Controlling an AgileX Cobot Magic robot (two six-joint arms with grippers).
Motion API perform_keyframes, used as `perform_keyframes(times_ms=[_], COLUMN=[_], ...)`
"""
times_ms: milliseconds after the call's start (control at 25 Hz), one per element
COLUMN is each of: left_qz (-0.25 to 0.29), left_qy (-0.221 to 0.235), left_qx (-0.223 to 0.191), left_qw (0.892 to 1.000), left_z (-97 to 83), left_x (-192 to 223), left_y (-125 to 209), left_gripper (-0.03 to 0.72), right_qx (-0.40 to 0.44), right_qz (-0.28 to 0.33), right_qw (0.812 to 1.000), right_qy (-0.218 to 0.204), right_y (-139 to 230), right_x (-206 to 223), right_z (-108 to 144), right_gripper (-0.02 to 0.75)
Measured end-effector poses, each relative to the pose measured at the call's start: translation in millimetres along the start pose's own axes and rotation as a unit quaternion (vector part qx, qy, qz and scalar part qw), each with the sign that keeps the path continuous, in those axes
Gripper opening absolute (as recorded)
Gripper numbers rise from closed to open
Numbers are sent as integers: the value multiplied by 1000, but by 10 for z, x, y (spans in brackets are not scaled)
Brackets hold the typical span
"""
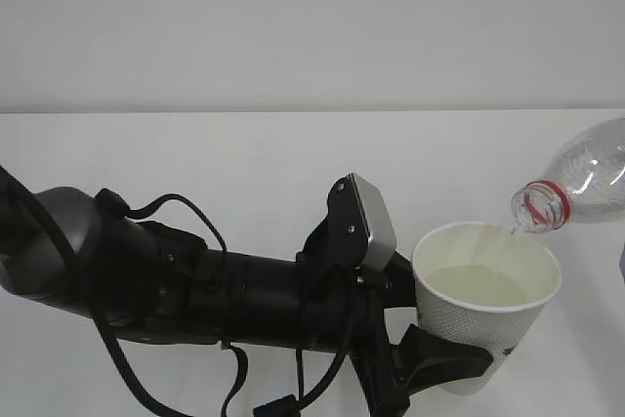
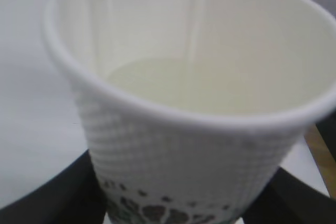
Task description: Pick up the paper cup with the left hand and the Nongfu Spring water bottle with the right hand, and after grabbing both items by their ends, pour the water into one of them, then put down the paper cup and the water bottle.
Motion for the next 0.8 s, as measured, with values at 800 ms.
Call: perform_keyframes(times_ms=[800], left_qz=[-1], left_qy=[-2], left_qx=[-1], left_qw=[1000], left_z=[5], left_x=[0], left_y=[-3], left_gripper=[498], right_qx=[6], right_qz=[1], right_qw=[1000], right_qy=[0], right_y=[2], right_x=[0], right_z=[0], right_gripper=[484])
Point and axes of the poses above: a point on each arm's last joint axis where the gripper is mounted, x pointing out along that axis toward the gripper, z along the wrist's bending axis when the last joint is at zero, y = z × x, the point moved 8 cm from there along x, pointing out along that axis toward the gripper, and after that the axes turned 3 degrees about x, right-handed, at the moved point
